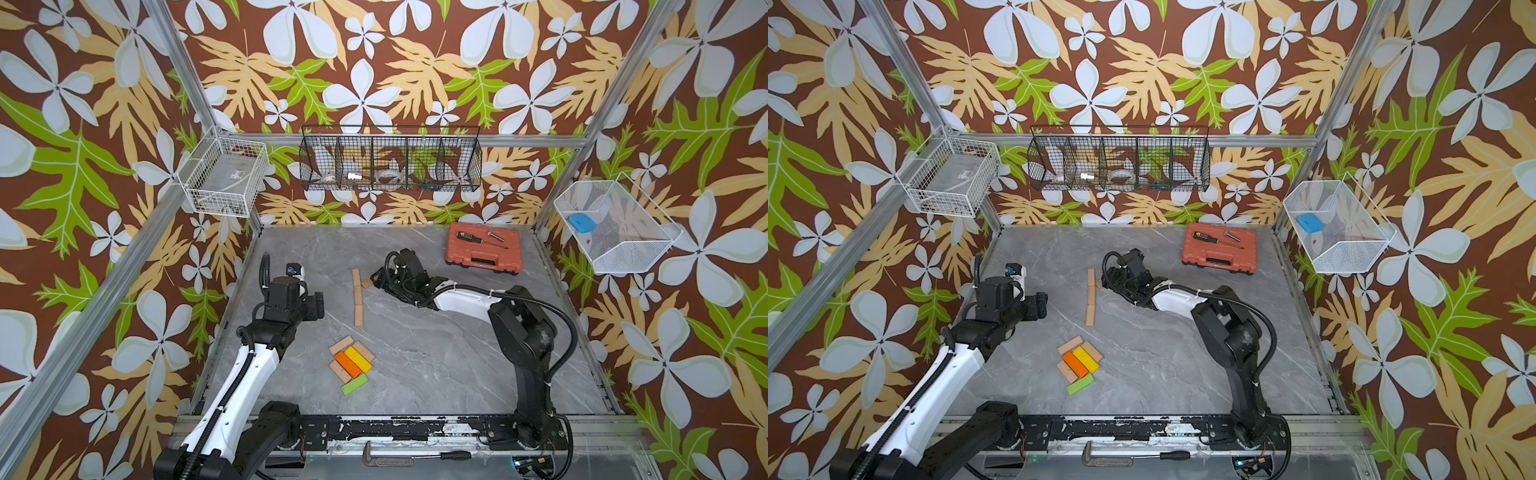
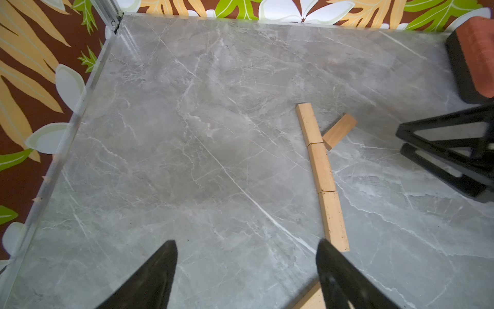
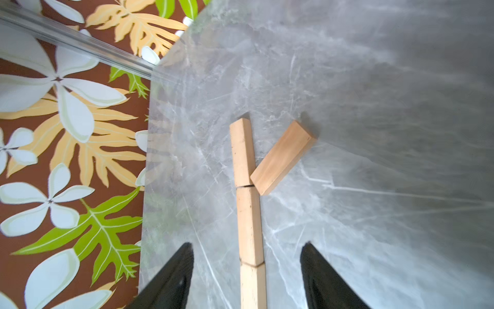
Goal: Assemble the letter k with building blocks
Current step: Assemble the building block at the center of the board, then adjust the building block at the center of the board.
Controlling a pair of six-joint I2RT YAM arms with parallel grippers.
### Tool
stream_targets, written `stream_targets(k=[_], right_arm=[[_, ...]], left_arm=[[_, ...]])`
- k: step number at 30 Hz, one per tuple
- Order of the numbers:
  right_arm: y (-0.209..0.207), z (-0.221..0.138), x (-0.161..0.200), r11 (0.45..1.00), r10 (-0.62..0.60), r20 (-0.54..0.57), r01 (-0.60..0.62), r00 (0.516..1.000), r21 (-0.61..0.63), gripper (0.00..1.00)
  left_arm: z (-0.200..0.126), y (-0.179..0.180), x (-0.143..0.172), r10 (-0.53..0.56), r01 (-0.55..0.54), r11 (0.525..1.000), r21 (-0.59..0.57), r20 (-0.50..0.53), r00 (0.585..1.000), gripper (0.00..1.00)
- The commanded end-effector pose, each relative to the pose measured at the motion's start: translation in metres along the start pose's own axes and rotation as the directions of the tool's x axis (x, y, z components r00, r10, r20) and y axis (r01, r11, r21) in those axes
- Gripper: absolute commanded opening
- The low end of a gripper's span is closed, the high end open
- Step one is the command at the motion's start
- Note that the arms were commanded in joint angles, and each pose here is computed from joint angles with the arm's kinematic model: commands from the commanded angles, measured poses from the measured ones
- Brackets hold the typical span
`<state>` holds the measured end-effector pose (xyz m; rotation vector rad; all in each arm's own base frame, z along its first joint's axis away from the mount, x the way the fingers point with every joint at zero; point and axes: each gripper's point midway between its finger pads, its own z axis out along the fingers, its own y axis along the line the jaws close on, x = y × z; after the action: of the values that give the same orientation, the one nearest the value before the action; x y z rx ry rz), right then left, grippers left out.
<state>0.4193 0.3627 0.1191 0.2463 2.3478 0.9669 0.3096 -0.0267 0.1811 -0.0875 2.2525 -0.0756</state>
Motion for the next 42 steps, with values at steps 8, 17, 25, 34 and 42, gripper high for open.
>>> stream_targets(k=[8, 17, 25, 34, 42], right_arm=[[-0.039, -0.12, -0.038, 0.885, -0.416, 0.119, 0.372, 0.902, 0.279, 0.69], [-0.062, -0.154, -0.037, 0.869, -0.459, 0.122, 0.417, 0.88, 0.265, 0.7], [-0.084, -0.162, -0.032, 0.893, -0.39, 0.117, 0.343, 0.913, 0.292, 0.7], [-0.085, -0.166, -0.026, 0.915, -0.355, 0.111, 0.321, 0.928, 0.244, 0.7], [-0.085, -0.174, -0.023, 0.912, -0.366, 0.112, 0.332, 0.924, 0.24, 0.7]], left_arm=[[-0.016, -0.087, 0.014, -0.078, 0.096, 0.986, 0.139, -0.131, 0.988, 0.7], [-0.017, -0.139, 0.075, 0.286, -0.237, 0.956, 0.171, -0.383, 0.878, 0.71], [-0.028, -0.189, 0.107, -0.278, 0.321, 0.947, 0.028, -0.429, 0.859, 0.63], [-0.02, -0.172, 0.14, -0.529, 0.459, 0.849, -0.263, -0.4, 0.749, 0.59], [-0.051, -0.149, 0.204, -0.602, 0.459, 0.798, -0.389, -0.496, 0.626, 0.56]])
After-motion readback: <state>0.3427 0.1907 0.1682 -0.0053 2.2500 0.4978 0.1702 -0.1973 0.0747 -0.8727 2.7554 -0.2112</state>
